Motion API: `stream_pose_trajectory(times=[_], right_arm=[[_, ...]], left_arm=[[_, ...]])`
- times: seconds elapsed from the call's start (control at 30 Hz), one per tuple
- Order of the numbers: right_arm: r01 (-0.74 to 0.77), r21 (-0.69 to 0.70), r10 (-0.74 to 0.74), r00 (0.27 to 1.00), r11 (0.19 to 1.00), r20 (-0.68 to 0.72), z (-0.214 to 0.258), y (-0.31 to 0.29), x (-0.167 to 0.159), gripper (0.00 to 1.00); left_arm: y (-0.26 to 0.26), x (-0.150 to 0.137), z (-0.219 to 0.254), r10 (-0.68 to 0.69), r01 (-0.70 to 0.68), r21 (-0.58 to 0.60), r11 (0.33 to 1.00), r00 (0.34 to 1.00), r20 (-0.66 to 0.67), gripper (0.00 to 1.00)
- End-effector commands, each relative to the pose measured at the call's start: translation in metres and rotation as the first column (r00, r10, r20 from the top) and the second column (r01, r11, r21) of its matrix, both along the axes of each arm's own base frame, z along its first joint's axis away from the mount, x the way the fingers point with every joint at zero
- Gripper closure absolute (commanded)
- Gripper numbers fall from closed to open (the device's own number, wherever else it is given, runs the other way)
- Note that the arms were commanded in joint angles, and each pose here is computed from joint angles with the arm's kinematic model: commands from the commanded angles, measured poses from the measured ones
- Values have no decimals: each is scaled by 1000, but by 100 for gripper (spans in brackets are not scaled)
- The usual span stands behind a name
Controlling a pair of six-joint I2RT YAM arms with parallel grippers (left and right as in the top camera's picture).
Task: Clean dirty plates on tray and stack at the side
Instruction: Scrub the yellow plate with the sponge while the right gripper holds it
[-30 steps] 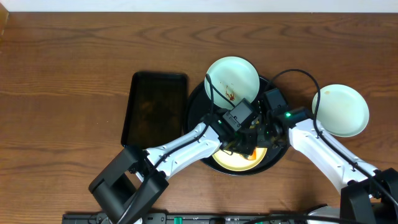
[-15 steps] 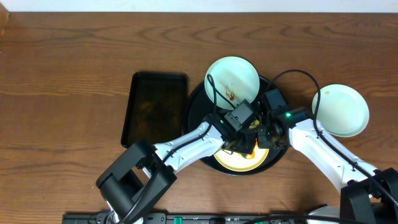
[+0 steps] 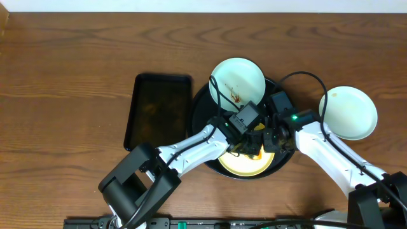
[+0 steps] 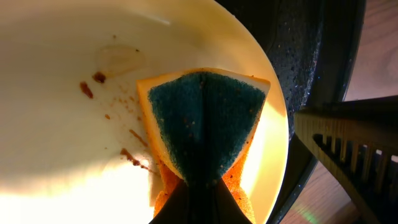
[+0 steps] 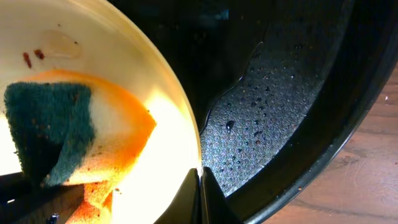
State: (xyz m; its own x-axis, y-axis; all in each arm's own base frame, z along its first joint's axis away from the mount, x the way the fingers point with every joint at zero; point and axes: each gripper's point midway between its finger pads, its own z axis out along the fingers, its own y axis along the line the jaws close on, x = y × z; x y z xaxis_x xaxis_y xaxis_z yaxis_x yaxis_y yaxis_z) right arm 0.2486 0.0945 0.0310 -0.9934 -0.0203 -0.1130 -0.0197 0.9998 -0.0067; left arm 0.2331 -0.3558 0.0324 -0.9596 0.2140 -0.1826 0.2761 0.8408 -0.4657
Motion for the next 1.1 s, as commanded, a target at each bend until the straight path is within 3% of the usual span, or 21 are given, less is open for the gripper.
stream_pose_trajectory(times=[0.0, 0.17, 0.37, 0.77, 1.07], right_arm=[[-23, 89, 25, 1000, 996, -16, 4, 19, -3, 99], [16, 81, -13, 999, 997, -36, -4, 15, -10, 89], [48, 87, -45, 998, 995, -31, -17, 13, -15, 85], [71, 113, -73, 997, 991, 7, -12, 14, -5, 88], [158, 142, -174, 980, 977, 102, 17, -12, 15, 80]], left_arm=[[-4, -4, -4, -5, 5, -7, 1000, 1000, -13, 92], [-4, -4, -4, -5, 5, -6, 1000, 1000, -15, 92], [-3, -7, -5, -6, 5, -6, 1000, 1000, -27, 92], [-4, -9, -4, -9, 8, -16, 1000, 999, -42, 92], [-4, -9, -4, -8, 8, -16, 1000, 999, -42, 92]])
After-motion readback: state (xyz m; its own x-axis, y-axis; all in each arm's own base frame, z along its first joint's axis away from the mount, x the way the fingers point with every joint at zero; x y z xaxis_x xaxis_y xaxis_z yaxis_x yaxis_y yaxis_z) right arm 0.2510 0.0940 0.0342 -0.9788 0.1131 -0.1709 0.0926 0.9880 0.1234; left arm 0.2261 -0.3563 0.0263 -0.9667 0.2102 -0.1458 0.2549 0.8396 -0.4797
